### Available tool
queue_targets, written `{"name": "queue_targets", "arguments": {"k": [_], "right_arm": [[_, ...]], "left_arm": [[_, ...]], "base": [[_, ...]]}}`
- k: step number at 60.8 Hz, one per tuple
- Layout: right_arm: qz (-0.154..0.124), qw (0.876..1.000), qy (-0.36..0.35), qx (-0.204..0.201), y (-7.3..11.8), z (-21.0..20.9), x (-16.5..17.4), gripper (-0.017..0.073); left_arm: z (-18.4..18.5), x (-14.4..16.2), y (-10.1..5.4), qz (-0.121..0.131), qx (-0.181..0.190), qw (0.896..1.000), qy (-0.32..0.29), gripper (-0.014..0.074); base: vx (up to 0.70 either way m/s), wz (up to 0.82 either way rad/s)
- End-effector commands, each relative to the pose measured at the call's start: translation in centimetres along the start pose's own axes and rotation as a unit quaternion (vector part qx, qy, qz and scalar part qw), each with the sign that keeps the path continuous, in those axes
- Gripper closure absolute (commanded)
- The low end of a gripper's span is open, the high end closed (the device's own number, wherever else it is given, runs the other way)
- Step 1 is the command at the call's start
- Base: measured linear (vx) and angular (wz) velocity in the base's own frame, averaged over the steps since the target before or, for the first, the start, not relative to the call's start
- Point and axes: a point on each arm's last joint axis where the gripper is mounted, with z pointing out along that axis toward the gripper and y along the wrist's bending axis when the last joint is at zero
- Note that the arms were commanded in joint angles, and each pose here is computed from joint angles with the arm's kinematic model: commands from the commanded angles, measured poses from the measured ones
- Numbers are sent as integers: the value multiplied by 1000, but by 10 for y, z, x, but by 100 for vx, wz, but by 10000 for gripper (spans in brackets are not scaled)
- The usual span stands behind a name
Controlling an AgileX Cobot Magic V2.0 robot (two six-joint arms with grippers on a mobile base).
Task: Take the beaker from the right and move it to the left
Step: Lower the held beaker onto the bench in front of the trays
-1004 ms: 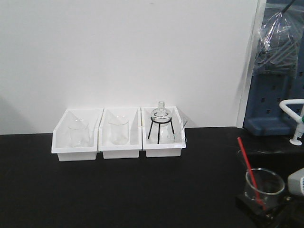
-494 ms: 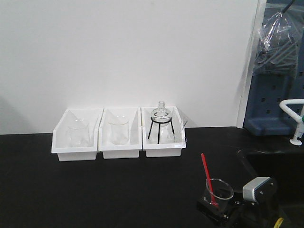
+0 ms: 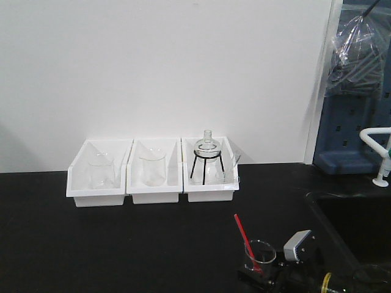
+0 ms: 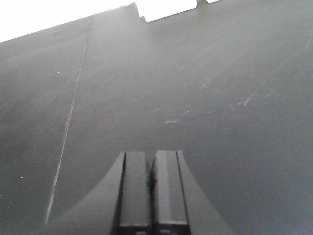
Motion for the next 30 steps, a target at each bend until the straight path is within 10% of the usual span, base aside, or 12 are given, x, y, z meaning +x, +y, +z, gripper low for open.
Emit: {"name": "queue_targets", "arguments": {"k": [1,30], "right_arm": [[-35,998,-46,-10,-4,2,-25,562],[-33,999,-31,-8,-12,11,-2,560]], "left_arm": [[2,-1,0,0,-4,999,-32,600],[2,-1,0,0,-4,999,-32,600]], "base": [[0,0],[0,0]]}}
